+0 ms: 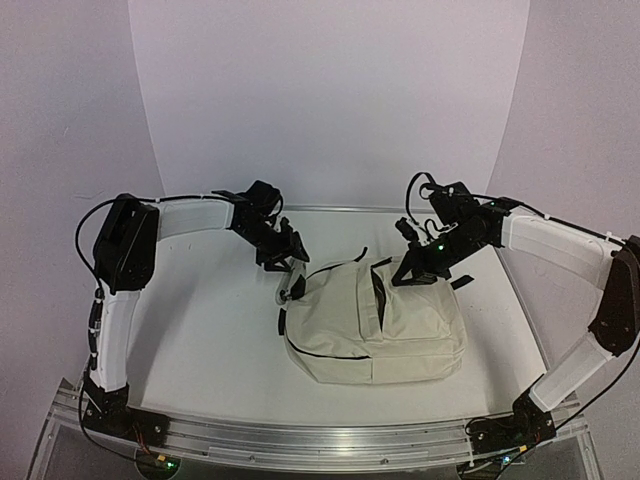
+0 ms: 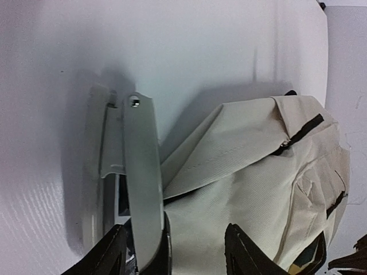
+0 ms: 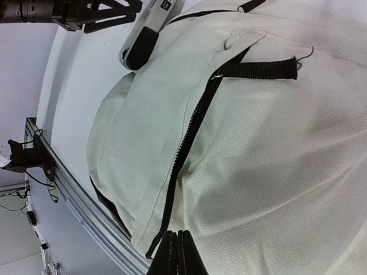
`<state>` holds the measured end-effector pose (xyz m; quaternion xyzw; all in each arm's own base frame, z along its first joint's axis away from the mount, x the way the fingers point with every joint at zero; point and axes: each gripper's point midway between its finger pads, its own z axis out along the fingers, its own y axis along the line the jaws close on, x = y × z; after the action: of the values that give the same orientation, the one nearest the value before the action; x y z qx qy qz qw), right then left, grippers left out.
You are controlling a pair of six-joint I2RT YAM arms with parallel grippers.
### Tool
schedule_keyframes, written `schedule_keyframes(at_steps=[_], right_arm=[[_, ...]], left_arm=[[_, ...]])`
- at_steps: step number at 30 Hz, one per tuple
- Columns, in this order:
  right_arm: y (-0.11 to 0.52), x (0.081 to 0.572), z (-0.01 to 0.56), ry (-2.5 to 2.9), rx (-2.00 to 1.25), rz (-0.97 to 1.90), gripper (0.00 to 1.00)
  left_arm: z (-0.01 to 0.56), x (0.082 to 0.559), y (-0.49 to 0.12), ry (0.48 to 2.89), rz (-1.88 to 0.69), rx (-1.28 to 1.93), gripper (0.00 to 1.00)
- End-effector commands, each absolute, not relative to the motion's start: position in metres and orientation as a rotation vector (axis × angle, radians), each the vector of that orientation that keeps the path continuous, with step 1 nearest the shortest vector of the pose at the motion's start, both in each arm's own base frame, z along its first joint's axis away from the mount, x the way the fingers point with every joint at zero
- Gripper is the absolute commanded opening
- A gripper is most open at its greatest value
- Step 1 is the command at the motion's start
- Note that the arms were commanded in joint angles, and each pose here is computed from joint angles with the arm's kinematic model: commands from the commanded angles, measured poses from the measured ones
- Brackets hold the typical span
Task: Pack the student bag
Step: Adjust the stationery at the center of the board.
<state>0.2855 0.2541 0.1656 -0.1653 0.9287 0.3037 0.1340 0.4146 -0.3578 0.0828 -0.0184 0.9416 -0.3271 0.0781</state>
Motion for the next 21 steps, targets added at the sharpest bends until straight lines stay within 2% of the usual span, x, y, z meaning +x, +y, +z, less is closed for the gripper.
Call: schedule_keyframes(at_steps=[1, 21], right_arm=[[0.253, 0.286, 0.169, 2.672, -0.497, 0.865, 0.02], [0.253, 0.288, 0.171, 2.666, -0.495, 0.856, 0.02]], left_arm=[[0.126, 0.416, -0.376, 2.707, -1.138, 0.017, 0.59], [0.071, 0.423, -0.344, 2.828, -1.004, -0.164, 0.60]])
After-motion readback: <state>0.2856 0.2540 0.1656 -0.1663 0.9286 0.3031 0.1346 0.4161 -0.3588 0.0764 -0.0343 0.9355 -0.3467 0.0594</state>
